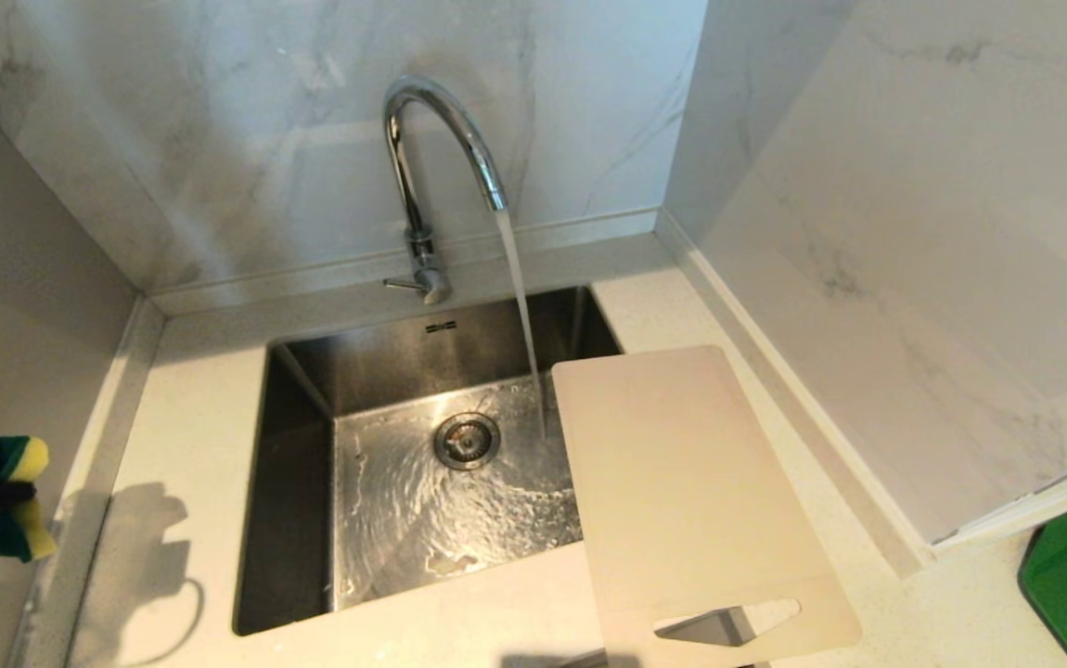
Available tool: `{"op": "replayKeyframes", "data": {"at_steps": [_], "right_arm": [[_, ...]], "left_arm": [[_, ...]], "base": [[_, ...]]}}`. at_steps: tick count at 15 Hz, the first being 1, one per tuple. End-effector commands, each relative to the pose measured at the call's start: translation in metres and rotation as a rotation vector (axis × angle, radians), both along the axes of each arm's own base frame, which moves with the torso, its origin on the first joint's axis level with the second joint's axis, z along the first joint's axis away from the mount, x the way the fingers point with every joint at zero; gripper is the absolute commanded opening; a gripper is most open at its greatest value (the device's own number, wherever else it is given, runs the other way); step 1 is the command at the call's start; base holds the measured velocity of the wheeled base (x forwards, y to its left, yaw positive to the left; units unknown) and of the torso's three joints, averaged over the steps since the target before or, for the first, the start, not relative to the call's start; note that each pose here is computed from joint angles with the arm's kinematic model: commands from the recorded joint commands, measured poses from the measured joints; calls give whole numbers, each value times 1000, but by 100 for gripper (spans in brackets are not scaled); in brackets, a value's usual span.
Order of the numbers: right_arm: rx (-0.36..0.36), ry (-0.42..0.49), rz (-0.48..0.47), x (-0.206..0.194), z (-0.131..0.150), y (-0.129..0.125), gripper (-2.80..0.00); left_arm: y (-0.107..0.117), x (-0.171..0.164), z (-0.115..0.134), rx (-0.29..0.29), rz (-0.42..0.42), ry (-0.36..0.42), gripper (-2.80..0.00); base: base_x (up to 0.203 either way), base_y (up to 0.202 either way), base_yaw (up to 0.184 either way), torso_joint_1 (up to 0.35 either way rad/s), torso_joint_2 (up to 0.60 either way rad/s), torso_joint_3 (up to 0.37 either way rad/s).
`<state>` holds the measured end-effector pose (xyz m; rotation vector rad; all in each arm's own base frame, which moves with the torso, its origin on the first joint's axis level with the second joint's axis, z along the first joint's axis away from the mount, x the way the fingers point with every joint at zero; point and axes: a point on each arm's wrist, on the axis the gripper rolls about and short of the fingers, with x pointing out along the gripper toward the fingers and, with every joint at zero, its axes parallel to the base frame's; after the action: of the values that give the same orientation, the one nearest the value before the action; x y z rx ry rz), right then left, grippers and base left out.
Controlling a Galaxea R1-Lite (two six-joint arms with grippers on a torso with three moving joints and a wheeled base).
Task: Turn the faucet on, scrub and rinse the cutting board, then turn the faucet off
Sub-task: Pick up the cutting board
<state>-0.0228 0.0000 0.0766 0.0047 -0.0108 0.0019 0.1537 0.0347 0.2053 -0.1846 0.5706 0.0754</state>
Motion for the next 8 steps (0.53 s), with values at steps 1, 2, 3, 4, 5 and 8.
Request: {"op": "replayKeyframes", "data": {"at_steps": [1,2,3,4,5,8], "right_arm": [[0,2,0,0,0,0,-280],[0,2,0,0,0,0,-280],[0,2,0,0,0,0,-280],[0,0,1,0,0,0,-280],[0,1,0,0,0,0,-280],[0,1,0,0,0,0,-280]], "left_arm": [[-3,-11,1,-15,18,-37,-280],[-4,-15,2,-12,18,-56,-280],[-5,-20,0,-4,13,-79,-280],[-8,-25,-3,6,3,-97,-280],[-10,-26,-6,23,-12,-113,-280],[-16,-35,-12,66,6,-142,-280]], "base": [[0,0,0,0,0,0],[0,0,0,0,0,0],[0,0,0,0,0,0],[0,0,0,0,0,0],[0,0,0,0,0,0],[0,0,0,0,0,0]]}}
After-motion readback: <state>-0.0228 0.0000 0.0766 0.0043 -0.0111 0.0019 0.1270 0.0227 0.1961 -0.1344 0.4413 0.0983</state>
